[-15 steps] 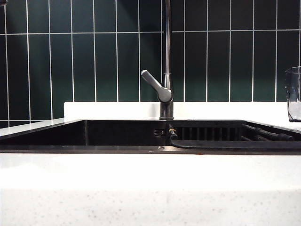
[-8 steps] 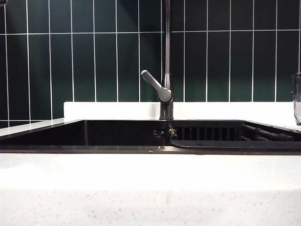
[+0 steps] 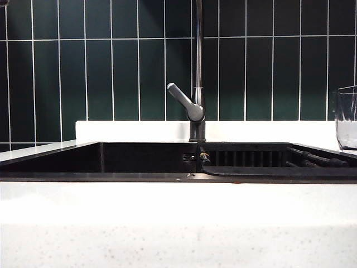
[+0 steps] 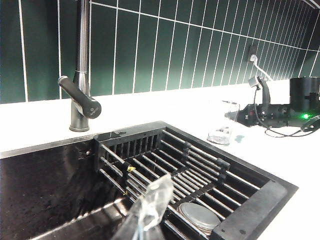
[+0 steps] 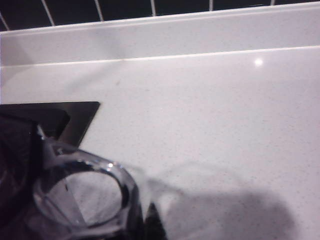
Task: Pick up the mug next to the sink, go to the faucet to get some water, pour the water into the sink, and finally put the mug back to its place.
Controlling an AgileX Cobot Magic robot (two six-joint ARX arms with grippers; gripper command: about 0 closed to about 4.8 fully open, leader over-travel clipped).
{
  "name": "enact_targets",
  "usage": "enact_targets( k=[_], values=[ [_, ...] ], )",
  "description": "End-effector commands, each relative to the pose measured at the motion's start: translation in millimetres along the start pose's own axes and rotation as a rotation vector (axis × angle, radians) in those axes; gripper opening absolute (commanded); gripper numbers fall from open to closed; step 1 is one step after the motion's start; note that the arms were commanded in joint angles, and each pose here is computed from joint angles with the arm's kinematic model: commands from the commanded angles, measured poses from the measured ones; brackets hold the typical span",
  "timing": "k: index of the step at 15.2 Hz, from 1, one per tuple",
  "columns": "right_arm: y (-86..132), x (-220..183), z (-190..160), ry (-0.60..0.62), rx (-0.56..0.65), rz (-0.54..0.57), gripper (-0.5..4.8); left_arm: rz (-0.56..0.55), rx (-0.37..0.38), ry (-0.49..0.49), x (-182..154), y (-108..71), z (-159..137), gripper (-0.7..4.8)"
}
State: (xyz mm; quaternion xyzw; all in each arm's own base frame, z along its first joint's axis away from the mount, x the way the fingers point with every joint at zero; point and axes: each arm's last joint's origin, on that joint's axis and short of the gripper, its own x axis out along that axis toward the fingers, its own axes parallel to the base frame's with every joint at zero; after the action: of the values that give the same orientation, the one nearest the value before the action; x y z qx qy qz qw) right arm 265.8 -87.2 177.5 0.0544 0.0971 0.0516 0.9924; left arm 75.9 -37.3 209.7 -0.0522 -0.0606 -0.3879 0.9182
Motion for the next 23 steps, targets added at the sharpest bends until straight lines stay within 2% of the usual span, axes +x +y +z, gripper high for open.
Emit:
enact_targets(
  k=[1, 7, 11, 23],
  values=[
    [-1, 0, 6, -0.040, -0.026, -0.003, -0.06, -0.009, 0.000, -0.011, 0, -0.5, 2, -0.06],
    [-1, 1, 4, -0.039, -0.047, -0.009, -0.06, -0.019, 0.001, -0.010, 0, -0.7, 2, -0.06],
    [-5, 8, -11, 0.012, -0.021, -0.005, -0.06, -0.024, 0.000, -0.009, 0, -0.9, 2, -0.06],
    [-5, 8, -10, 0.000, -0.027, -0.001, 0.04, -0.024, 0.000, -0.009, 0, -0.9, 2, -0.06]
  ],
)
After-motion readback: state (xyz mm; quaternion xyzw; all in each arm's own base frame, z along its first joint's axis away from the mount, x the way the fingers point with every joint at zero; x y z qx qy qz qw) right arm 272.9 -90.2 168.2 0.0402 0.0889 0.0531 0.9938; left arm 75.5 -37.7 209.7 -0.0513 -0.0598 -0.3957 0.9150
